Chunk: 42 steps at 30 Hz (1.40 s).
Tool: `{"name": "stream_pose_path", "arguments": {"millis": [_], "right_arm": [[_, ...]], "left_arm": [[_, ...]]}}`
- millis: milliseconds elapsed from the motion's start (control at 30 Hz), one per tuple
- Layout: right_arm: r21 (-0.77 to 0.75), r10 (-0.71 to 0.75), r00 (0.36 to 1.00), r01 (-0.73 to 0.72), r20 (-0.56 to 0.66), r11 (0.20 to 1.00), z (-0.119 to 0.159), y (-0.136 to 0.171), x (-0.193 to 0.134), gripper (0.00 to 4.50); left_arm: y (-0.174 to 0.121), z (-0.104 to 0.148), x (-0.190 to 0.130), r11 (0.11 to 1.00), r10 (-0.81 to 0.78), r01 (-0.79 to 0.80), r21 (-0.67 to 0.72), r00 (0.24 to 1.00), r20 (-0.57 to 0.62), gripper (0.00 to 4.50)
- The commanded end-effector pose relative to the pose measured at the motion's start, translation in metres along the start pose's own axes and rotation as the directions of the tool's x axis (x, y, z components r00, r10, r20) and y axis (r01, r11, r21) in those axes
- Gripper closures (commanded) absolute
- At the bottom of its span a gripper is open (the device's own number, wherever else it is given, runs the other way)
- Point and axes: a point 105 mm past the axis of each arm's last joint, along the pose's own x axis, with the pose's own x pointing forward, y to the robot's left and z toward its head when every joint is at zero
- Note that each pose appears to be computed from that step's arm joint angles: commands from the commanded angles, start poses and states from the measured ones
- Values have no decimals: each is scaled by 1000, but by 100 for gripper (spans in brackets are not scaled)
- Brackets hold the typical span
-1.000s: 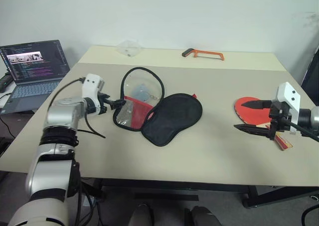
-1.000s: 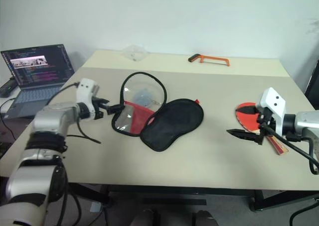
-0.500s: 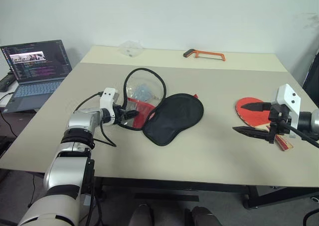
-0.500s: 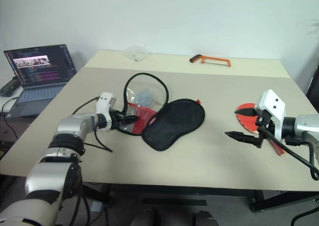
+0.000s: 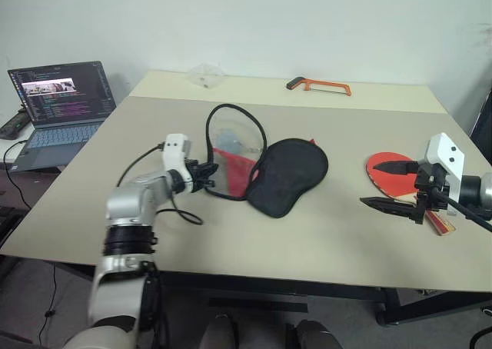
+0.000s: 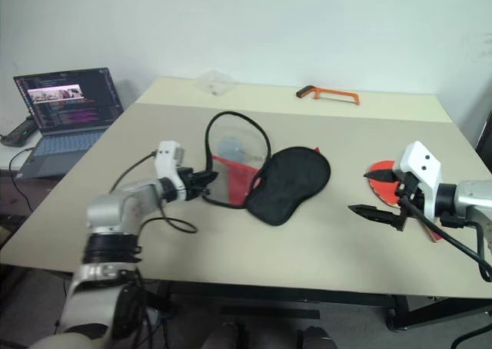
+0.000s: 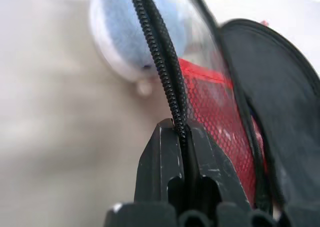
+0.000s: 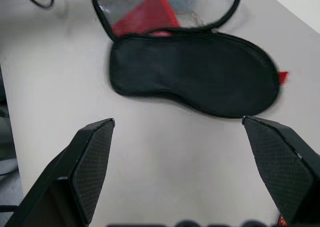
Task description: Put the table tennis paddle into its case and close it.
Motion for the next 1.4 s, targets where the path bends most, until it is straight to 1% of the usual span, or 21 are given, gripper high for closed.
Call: {"name": "stream_pose_path", "arguments": {"millis": [33, 133, 233, 333, 567, 700, 933, 1233, 1400], "right_arm": [[-49, -7, 1000, 8, 29, 999, 12, -2, -2, 0], [-52, 0, 1000, 1, 31, 999, 14, -1, -1, 0], [-52, 1, 1000, 1, 28, 999, 13, -2, -2, 0], [-52, 0, 1000, 1, 25, 999, 13, -2, -1, 0], [-50, 9, 1000, -8, 22, 999, 12, -1, -1, 0], [-47, 18, 1000, -17, 23, 999, 11, 0, 0, 0], [-48, 32, 999, -31, 29, 998, 11, 1, 4, 0], [-55, 40, 999, -39, 28, 998, 12, 0, 7, 0], [-57, 42, 999, -40, 28, 998, 12, 1, 7, 0]], "left_arm": [[-44, 4, 12, 998, -15, 11, 59, 998, 57, 448], [-60, 1, 19, 1000, 7, -9, 24, 997, 76, 448], [-65, -8, 20, 1000, 22, -22, 1, 998, 54, 448], [-70, -13, 19, 1000, 9, -9, -1, 999, 42, 448], [-73, -15, 8, 1000, -3, 3, -24, 1000, 11, 448], [-73, -19, 1, 1000, 3, -3, -4, 1000, -9, 448], [-81, -18, 4, 1000, 3, -3, -16, 1000, 2, 448], [-103, -9, 23, 999, -38, 38, -15, 999, 36, 448], [-110, -3, 30, 999, -48, 48, -4, 997, 55, 448]]}}
